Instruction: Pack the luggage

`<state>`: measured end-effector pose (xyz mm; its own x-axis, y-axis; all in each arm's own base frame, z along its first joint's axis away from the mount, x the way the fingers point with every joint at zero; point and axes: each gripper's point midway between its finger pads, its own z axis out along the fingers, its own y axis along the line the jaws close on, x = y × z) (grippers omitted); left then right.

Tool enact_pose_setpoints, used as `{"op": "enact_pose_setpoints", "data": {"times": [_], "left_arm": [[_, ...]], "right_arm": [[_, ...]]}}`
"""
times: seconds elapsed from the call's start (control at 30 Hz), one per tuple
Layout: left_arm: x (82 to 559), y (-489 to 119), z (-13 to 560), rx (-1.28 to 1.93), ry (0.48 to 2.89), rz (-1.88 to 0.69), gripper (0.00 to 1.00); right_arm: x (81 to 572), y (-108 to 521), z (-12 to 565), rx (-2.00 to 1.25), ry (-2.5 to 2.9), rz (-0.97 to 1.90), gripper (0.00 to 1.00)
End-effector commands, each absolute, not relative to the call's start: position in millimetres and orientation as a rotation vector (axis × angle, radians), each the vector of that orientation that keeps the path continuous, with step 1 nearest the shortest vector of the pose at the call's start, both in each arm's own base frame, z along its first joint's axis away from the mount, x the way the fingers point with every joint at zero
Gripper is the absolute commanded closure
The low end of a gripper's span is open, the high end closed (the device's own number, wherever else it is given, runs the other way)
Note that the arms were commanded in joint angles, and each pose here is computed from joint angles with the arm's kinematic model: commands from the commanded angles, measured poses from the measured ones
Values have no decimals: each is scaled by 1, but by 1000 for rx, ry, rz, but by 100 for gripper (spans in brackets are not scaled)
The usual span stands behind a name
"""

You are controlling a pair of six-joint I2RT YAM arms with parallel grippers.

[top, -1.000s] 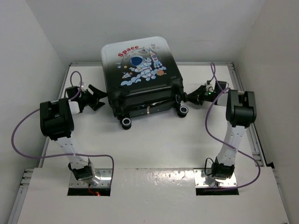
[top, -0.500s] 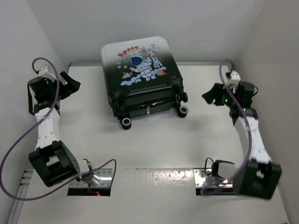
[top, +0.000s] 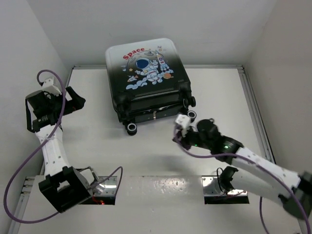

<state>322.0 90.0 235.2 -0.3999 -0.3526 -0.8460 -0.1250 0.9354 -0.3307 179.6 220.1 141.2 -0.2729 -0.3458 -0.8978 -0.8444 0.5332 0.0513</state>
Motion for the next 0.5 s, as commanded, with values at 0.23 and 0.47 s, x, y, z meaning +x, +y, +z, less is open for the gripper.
{"op": "enact_pose_setpoints", "data": {"times": [0.23,0.47], "left_arm": [[301,75,244,-263,1940,-317,0],[308,84,232,-365,1952,-412,0]], "right_arm": [[222,255,138,-841,1755,61,60],[236,276,144,-468,1926,33,78]]}}
